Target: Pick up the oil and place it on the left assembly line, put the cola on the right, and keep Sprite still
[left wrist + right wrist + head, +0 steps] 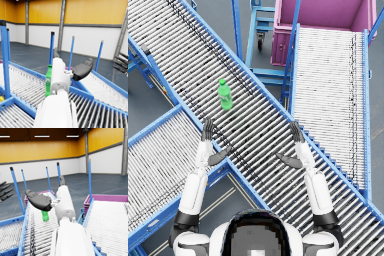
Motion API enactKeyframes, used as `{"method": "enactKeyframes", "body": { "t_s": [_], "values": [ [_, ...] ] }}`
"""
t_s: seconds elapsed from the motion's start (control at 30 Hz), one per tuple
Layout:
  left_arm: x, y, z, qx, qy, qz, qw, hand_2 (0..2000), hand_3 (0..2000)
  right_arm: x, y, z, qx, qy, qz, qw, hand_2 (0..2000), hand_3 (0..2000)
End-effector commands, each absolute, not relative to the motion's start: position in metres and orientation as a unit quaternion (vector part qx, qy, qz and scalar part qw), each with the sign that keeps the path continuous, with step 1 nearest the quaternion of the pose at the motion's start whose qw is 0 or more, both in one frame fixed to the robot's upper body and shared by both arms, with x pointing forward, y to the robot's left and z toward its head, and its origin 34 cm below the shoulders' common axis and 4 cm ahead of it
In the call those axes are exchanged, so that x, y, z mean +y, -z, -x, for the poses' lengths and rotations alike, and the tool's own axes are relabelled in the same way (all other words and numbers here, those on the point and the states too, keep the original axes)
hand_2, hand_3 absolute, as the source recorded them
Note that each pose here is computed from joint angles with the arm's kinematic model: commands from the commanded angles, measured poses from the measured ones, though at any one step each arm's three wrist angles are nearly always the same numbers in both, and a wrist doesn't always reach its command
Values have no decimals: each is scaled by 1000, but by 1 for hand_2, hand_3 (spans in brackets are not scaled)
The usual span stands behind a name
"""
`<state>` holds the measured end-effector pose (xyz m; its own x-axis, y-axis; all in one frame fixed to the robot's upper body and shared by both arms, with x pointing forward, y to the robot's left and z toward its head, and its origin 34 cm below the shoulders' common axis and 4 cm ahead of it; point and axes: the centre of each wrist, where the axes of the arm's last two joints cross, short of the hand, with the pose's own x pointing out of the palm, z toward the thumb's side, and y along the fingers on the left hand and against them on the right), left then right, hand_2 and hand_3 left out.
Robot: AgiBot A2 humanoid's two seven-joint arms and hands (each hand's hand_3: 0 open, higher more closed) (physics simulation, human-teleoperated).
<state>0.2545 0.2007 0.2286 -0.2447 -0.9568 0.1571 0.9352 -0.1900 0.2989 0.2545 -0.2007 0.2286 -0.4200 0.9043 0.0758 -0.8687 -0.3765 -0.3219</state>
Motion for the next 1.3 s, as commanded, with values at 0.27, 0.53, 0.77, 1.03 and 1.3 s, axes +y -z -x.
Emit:
{"method": "enactKeyframes", "body": {
  "t_s": [0.27, 0.53, 0.77, 1.03, 1.3],
  "values": [
    [201, -229, -255, -168, 771, -32, 614, 0, 0, -201, -229, -255, -158, -828, 56, 536, 0, 0],
    [201, -229, -255, -168, 771, -32, 614, 0, 0, -201, -229, -255, -158, -828, 56, 536, 0, 0],
    [201, -229, -255, -168, 771, -32, 614, 0, 0, -201, -229, -255, -158, -828, 56, 536, 0, 0],
    [201, -229, -255, -168, 771, -32, 614, 0, 0, -201, -229, -255, -158, -828, 56, 536, 0, 0],
    [201, -229, -255, -168, 771, -32, 614, 0, 0, -201, -229, -255, -158, -828, 56, 536, 0, 0]
  ]
}}
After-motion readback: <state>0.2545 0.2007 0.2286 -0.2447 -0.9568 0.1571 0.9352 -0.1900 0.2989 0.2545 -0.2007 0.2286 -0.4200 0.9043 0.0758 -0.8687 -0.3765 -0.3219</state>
